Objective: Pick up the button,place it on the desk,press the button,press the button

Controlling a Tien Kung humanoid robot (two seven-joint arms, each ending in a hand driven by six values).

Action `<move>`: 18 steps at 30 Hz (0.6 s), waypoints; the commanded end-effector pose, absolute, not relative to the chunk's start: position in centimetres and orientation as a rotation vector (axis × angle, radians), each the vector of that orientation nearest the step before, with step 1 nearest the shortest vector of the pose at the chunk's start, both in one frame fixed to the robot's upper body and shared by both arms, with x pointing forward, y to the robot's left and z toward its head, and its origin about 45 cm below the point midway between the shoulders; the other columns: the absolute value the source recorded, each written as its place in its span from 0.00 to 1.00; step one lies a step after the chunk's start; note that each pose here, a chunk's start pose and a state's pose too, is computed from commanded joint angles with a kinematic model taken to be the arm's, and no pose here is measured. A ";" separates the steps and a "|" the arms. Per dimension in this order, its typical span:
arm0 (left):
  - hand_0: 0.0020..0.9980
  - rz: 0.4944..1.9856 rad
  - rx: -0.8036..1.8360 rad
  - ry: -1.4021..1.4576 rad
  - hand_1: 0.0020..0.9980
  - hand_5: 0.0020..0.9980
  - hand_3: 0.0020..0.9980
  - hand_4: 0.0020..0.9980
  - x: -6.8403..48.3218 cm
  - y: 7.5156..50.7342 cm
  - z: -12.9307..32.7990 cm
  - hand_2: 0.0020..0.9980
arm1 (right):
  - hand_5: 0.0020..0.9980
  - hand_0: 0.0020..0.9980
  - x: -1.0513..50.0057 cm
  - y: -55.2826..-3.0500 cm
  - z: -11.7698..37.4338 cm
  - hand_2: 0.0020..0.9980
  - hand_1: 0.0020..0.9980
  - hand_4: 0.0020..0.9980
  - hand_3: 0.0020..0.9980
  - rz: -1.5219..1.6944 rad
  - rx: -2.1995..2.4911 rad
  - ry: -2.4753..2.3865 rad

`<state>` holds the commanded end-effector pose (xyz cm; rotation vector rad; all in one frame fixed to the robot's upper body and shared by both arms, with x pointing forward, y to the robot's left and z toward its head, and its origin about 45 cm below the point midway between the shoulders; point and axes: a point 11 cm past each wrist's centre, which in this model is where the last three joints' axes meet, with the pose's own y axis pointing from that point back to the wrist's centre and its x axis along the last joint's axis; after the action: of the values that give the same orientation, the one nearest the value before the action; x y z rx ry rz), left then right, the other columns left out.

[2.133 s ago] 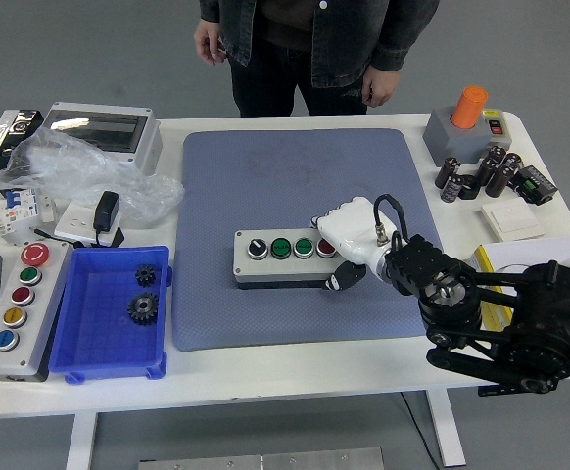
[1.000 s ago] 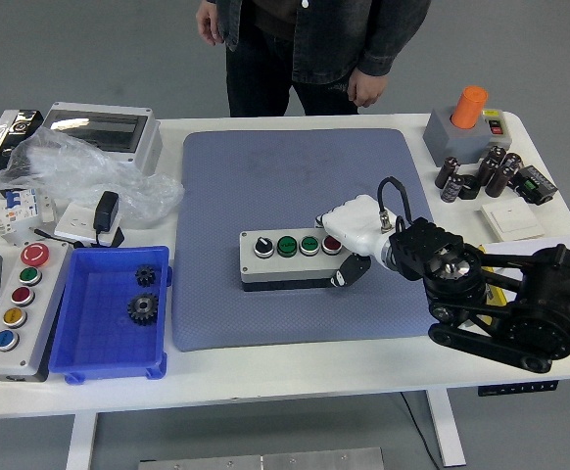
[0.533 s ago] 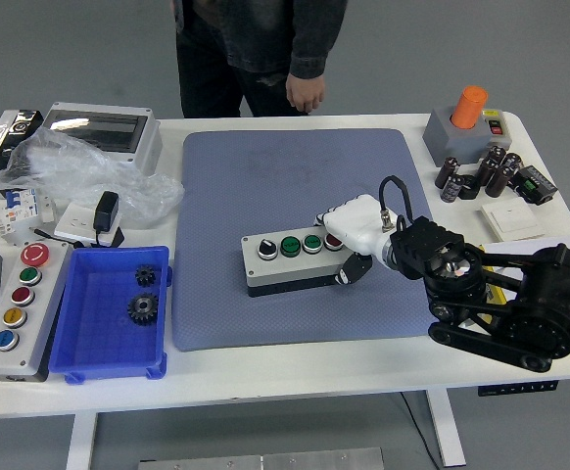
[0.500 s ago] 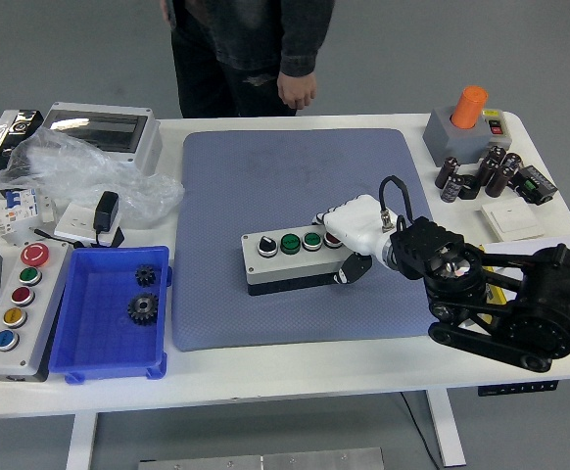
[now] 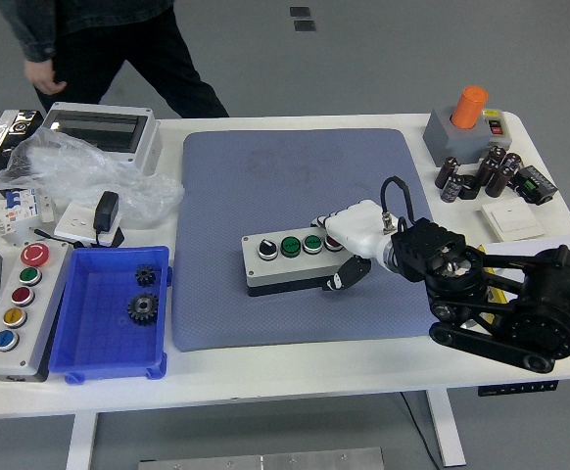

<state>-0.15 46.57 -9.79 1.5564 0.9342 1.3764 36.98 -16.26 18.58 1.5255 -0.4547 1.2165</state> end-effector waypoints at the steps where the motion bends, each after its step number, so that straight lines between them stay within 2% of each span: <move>1: 0.67 1.376 1.556 0.934 0.70 0.36 0.64 0.57 -0.2 46.6 -9.8 0.63 | 0.65 0.76 37.0 -16.3 18.6 0.81 0.74 1.00 0.89 1.215 1.527 -0.455; 6: 0.67 1.372 1.557 0.934 0.70 0.36 0.64 0.57 -0.3 46.5 -9.8 0.63 | 0.65 0.76 36.9 -16.4 18.8 0.81 0.74 1.00 0.89 1.209 1.528 -0.457; 7: 0.67 1.371 1.557 0.934 0.70 0.36 0.64 0.57 -0.3 46.5 -9.8 0.63 | 0.73 0.76 36.9 -16.4 18.9 0.80 0.74 1.00 0.88 1.207 1.528 -0.458; 18: 0.67 1.369 1.559 0.931 0.70 0.37 0.64 0.57 -0.3 46.4 -9.9 0.63 | 0.73 0.75 36.5 -16.7 19.4 0.80 0.73 1.00 0.88 1.177 1.549 -0.466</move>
<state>-0.29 46.41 -9.86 1.5593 0.9314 1.3694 36.48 -16.72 19.43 1.5492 -0.4659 1.1765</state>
